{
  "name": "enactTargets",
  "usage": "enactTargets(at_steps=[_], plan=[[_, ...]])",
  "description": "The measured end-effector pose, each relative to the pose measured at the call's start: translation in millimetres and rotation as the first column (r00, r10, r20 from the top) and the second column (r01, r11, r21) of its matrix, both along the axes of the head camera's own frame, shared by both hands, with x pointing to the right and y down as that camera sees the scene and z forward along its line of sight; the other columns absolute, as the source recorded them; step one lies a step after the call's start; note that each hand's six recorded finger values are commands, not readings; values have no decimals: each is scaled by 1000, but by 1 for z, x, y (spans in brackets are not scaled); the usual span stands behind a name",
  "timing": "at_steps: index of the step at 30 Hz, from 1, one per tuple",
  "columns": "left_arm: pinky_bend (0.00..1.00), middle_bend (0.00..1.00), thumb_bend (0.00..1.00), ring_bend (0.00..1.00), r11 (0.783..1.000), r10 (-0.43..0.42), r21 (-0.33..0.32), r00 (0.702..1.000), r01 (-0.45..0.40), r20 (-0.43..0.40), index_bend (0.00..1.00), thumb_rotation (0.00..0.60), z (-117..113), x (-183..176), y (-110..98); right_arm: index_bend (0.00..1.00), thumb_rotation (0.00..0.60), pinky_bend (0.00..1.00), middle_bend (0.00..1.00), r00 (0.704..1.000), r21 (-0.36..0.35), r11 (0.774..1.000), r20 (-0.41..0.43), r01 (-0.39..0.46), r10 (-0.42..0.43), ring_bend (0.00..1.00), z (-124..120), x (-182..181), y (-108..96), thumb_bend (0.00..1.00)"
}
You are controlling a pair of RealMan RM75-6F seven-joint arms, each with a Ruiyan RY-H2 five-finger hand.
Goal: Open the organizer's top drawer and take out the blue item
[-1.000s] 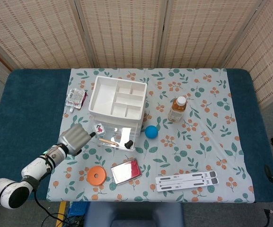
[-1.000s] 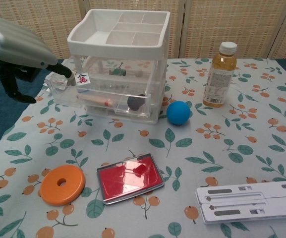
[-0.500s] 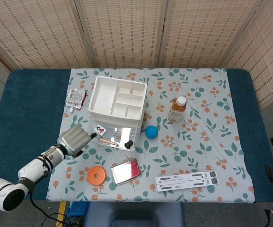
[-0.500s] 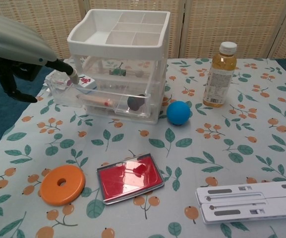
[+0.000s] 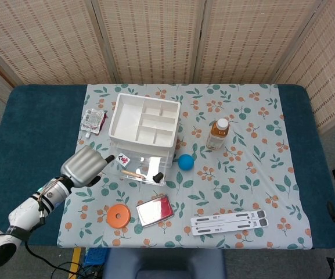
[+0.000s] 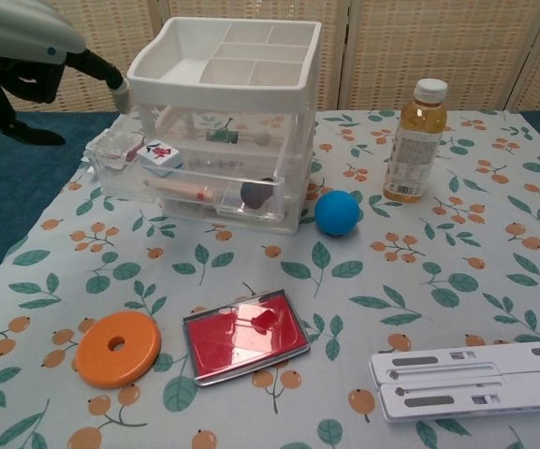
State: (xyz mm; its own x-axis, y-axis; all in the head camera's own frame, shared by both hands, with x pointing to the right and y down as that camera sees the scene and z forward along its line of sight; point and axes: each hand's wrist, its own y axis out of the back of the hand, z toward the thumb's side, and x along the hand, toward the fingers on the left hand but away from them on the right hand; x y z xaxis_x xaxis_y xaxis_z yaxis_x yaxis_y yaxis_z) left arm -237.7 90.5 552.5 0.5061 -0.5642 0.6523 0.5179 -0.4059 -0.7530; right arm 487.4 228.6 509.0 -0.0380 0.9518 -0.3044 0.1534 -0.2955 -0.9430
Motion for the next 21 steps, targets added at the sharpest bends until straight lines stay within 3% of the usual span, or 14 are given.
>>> enactTargets(at_steps=[8, 11, 14, 21], plan=[[1000, 976, 331, 1000, 981, 119, 172, 974, -86, -193, 360, 600, 2, 18, -9, 48, 600, 99, 213, 1000, 19, 1000, -14, 8, -7, 112, -8, -1, -3, 408], [1000, 976, 331, 1000, 974, 150, 201, 959, -102, -242, 371, 600, 11, 24, -12, 48, 600, 99, 213, 1000, 22, 1000, -18, 5, -5, 112, -10, -1, -3, 408], [1000, 976, 323, 1000, 971, 173, 208, 949, -119, -264, 375, 600, 20, 32, -14, 47, 600, 99, 213, 1000, 22, 1000, -21, 5, -4, 112, -10, -2, -3, 407], [1000, 976, 265, 1000, 964, 207, 212, 951, -159, -229, 370, 600, 36, 45, -16, 48, 600, 99, 213, 1000, 18, 1000, -22, 3, -2, 112, -9, -2, -4, 408]])
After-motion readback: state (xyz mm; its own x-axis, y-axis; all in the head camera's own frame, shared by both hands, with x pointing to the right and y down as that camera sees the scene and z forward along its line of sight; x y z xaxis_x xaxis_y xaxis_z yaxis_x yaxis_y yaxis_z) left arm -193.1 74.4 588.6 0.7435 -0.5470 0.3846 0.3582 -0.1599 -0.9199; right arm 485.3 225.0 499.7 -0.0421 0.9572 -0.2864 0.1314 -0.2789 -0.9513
